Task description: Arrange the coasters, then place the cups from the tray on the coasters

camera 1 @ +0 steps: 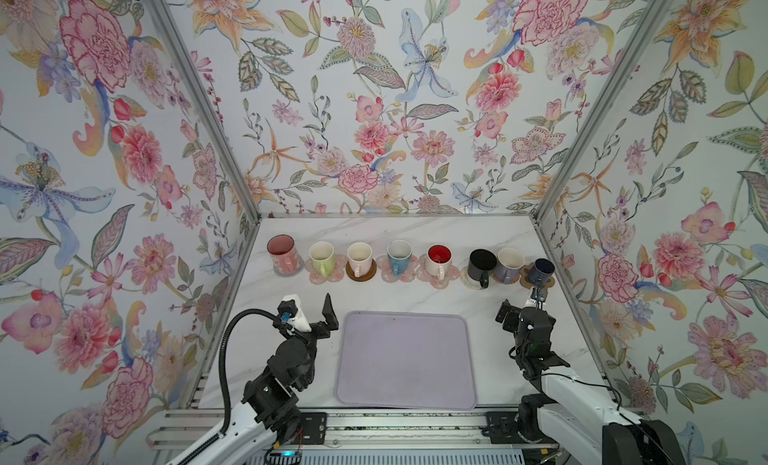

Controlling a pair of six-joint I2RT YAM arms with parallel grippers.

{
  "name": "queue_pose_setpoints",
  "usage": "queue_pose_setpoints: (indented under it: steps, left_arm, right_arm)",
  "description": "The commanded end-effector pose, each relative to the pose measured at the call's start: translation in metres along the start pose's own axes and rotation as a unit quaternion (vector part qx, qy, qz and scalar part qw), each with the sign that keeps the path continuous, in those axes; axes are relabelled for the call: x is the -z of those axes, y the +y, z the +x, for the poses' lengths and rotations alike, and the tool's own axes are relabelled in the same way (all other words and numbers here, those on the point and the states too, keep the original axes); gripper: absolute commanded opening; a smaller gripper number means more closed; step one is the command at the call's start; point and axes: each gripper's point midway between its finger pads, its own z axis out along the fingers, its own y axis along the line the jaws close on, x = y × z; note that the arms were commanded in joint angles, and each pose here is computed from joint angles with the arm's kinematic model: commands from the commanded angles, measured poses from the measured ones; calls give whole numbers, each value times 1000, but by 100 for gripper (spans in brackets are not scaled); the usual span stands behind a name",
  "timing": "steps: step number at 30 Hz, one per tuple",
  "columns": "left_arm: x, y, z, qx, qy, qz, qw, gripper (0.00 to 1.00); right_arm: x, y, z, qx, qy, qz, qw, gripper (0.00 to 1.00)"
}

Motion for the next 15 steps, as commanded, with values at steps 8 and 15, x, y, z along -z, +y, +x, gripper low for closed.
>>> queue_pose_setpoints:
  steps: [8, 15]
  left_arm:
    - [2, 30, 7, -41, -4, -73, 996, 99]
    - [5, 43, 4, -41, -13, -101, 994, 99]
  right_arm:
    - [-19, 8, -67, -22, -141, -18, 990, 99]
    - [-39, 9, -56, -12, -169, -19, 985, 99]
